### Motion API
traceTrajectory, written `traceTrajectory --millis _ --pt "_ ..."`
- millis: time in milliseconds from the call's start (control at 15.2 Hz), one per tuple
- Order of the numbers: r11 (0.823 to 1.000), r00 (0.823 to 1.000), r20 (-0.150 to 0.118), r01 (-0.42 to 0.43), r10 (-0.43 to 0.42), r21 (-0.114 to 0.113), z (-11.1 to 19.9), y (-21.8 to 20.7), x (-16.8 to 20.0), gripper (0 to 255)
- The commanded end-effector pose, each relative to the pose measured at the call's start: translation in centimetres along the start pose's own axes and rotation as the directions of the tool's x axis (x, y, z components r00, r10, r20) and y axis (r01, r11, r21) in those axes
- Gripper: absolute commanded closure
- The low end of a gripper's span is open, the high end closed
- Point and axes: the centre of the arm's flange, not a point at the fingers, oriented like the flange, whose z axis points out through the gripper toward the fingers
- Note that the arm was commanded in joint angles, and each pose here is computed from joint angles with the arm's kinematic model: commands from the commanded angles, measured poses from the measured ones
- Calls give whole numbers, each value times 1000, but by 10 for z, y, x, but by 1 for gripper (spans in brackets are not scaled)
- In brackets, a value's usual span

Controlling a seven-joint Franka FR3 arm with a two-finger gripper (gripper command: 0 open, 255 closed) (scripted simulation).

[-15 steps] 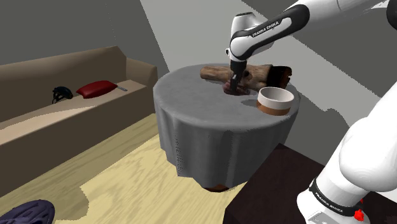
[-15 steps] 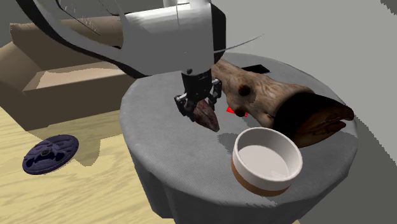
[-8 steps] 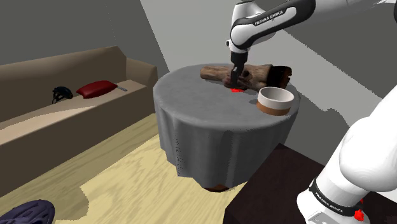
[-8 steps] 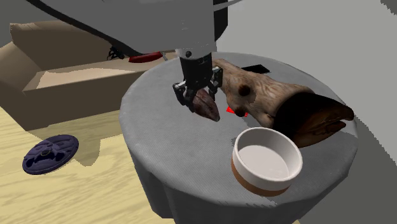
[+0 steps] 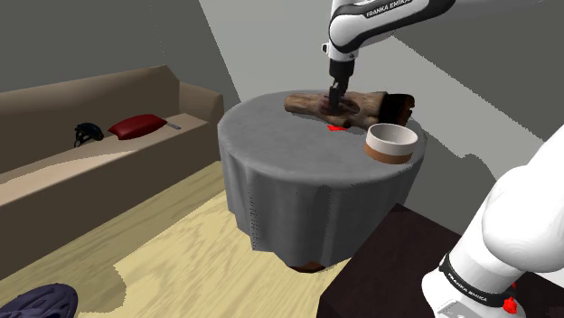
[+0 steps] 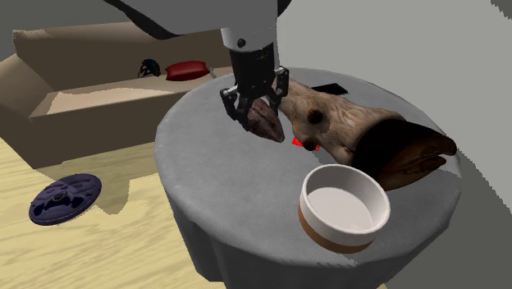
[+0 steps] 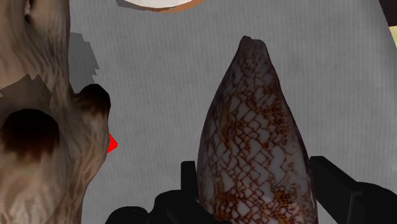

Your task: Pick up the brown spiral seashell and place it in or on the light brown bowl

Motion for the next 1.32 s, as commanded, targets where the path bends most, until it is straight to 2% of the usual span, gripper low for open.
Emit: traceTrajectory --millis 0,66,1122,1254 --pt "1000 1000 0 0 0 0 -13 3 -1 255" --pt "1000 1000 0 0 0 0 -13 3 -1 255" --pt "1000 1000 0 0 0 0 -5 73 -202 255" --pt "1000 1000 0 0 0 0 5 71 -202 255"
